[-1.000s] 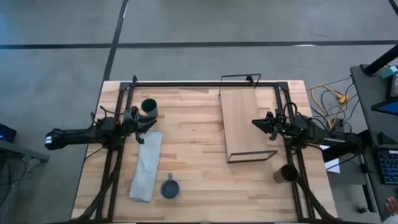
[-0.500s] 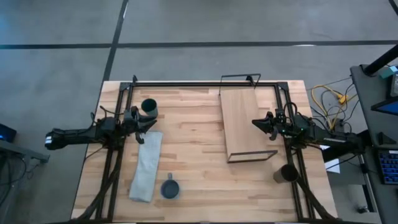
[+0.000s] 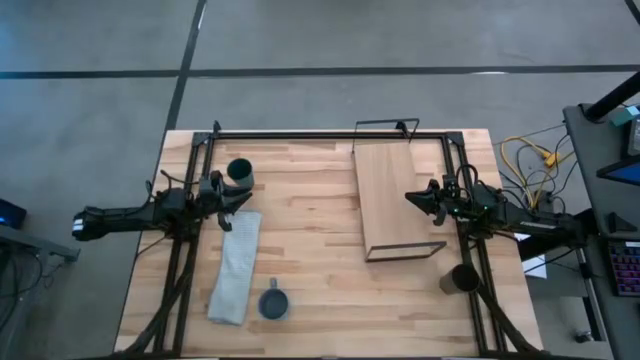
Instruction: Stack small to large cups/mugs on shelf
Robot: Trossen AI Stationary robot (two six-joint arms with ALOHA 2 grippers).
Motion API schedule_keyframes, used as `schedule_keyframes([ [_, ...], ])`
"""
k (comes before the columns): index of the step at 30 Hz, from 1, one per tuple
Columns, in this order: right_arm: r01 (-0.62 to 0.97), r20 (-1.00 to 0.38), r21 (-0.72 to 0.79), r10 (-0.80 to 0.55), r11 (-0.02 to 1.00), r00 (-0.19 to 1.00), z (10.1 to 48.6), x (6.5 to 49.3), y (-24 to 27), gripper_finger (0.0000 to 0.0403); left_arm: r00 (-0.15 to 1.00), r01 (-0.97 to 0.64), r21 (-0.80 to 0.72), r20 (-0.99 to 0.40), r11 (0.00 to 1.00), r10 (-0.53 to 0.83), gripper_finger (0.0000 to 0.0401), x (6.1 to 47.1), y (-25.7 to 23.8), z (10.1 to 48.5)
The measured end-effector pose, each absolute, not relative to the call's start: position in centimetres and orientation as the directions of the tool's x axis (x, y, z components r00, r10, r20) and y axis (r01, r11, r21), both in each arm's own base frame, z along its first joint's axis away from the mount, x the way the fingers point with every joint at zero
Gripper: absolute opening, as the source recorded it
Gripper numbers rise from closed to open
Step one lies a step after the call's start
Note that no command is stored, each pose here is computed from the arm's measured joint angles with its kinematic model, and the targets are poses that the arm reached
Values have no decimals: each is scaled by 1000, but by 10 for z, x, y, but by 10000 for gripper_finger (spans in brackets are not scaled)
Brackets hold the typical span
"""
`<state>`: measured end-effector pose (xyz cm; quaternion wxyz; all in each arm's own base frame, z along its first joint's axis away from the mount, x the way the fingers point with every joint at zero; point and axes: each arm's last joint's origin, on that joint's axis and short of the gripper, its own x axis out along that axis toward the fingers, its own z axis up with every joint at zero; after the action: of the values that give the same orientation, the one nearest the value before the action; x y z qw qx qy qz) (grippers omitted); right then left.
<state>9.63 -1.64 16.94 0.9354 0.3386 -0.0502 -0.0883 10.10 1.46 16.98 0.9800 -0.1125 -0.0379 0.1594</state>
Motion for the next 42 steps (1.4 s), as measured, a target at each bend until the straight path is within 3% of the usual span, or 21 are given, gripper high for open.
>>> schedule_keyframes([
  [42, 129, 38, 668, -207, 733, 978, 170, 96, -17, 54, 942, -312, -260, 40, 914, 333, 68, 101, 15, 170],
])
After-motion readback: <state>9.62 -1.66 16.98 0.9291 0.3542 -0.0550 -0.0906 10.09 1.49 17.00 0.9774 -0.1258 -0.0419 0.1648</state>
